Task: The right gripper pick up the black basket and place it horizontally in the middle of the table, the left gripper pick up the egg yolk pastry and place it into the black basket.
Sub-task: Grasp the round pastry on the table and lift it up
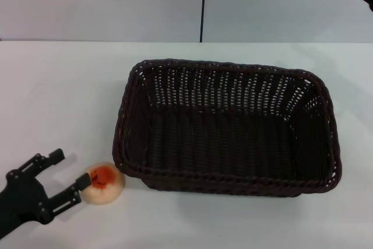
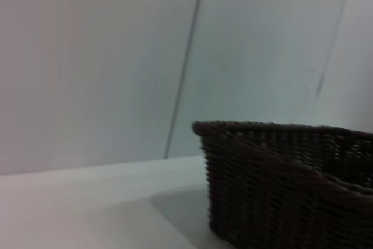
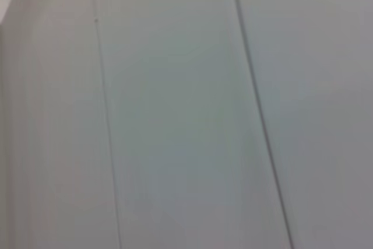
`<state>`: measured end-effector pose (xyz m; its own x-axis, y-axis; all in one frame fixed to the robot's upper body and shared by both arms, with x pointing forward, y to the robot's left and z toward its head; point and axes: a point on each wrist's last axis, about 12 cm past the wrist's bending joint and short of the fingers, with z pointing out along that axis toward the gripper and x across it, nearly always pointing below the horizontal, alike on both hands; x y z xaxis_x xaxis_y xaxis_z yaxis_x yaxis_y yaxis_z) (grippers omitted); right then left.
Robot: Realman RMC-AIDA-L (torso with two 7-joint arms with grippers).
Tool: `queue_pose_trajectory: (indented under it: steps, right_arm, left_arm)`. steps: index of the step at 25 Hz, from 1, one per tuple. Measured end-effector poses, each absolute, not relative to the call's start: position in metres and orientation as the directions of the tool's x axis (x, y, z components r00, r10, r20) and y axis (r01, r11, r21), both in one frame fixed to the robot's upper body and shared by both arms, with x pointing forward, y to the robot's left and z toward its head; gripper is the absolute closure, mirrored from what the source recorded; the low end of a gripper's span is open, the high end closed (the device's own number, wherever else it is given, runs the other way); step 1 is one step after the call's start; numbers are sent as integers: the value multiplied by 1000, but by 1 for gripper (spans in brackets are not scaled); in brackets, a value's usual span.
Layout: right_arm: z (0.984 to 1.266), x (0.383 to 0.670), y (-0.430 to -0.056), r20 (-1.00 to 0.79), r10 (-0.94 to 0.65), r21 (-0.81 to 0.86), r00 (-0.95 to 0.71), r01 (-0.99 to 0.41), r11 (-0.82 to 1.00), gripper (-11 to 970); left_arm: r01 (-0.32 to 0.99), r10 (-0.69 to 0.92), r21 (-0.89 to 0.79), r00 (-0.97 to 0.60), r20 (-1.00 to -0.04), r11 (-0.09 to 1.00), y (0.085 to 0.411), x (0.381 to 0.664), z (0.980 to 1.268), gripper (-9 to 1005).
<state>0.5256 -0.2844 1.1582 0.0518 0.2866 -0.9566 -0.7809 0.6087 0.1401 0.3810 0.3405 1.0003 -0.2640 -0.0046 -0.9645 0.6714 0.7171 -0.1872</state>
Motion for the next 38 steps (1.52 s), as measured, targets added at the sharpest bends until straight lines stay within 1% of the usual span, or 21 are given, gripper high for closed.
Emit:
queue_pose_trajectory:
  steps: [1, 7, 10, 11, 18, 21, 24, 25, 26, 27, 28, 32, 35, 36, 38]
  right_arm:
    - [1153, 523, -288, -955, 294, 150, 48, -775, 614, 237]
    - [1143, 518, -291, -950, 309, 164, 45, -769, 618, 237]
    - [1138, 517, -294, -936, 351, 203, 37, -758, 620, 237]
    - [1134, 515, -297, -925, 379, 229, 34, -747, 624, 237]
    - [1128, 512, -306, -907, 415, 244, 67, -720, 649, 237]
    - [1126, 505, -317, -885, 451, 256, 115, -688, 679, 238]
    - [1121, 500, -324, -857, 491, 280, 156, -659, 698, 238]
    - [1118, 497, -330, -836, 518, 302, 180, -636, 710, 238]
    - [1112, 489, -340, -789, 566, 347, 239, -586, 732, 238]
    - [1112, 489, -340, -789, 566, 347, 239, -586, 732, 238]
    - [1107, 482, -348, -758, 584, 369, 291, -547, 751, 238]
    - [1101, 476, -353, -739, 594, 395, 318, -509, 765, 238]
    - [1096, 472, -358, -735, 597, 417, 323, -479, 772, 238]
    - [1093, 469, -360, -734, 598, 429, 322, -462, 776, 238]
    - [1091, 468, -361, -734, 599, 436, 322, -453, 778, 239]
  left_arm:
    - [684, -1, -197, -275, -961, 703, 338, 380, 999, 236]
    - [710, 28, -221, -322, -946, 669, 327, 380, 992, 237]
    - [718, 49, -242, -358, -932, 652, 318, 383, 985, 238]
    - [715, 51, -243, -363, -930, 655, 317, 384, 983, 238]
    - [705, 54, -255, -384, -922, 661, 312, 391, 980, 240]
    - [702, 56, -254, -386, -921, 665, 314, 392, 980, 241]
    - [701, 63, -241, -378, -923, 671, 315, 391, 980, 303]
    - [697, 65, -236, -377, -924, 677, 316, 391, 979, 324]
    - [681, 61, -231, -376, -925, 694, 318, 392, 979, 345]
    - [681, 61, -231, -376, -925, 694, 318, 392, 979, 365]
    - [673, 55, -231, -375, -926, 703, 319, 392, 979, 386]
    - [624, 2, -226, -343, -939, 748, 328, 394, 984, 469]
    - [575, -55, -217, -286, -957, 789, 341, 395, 994, 662]
    - [565, -73, -200, -239, -968, 801, 348, 395, 1001, 674]
    - [565, -73, -200, -239, -968, 801, 348, 395, 1001, 699]
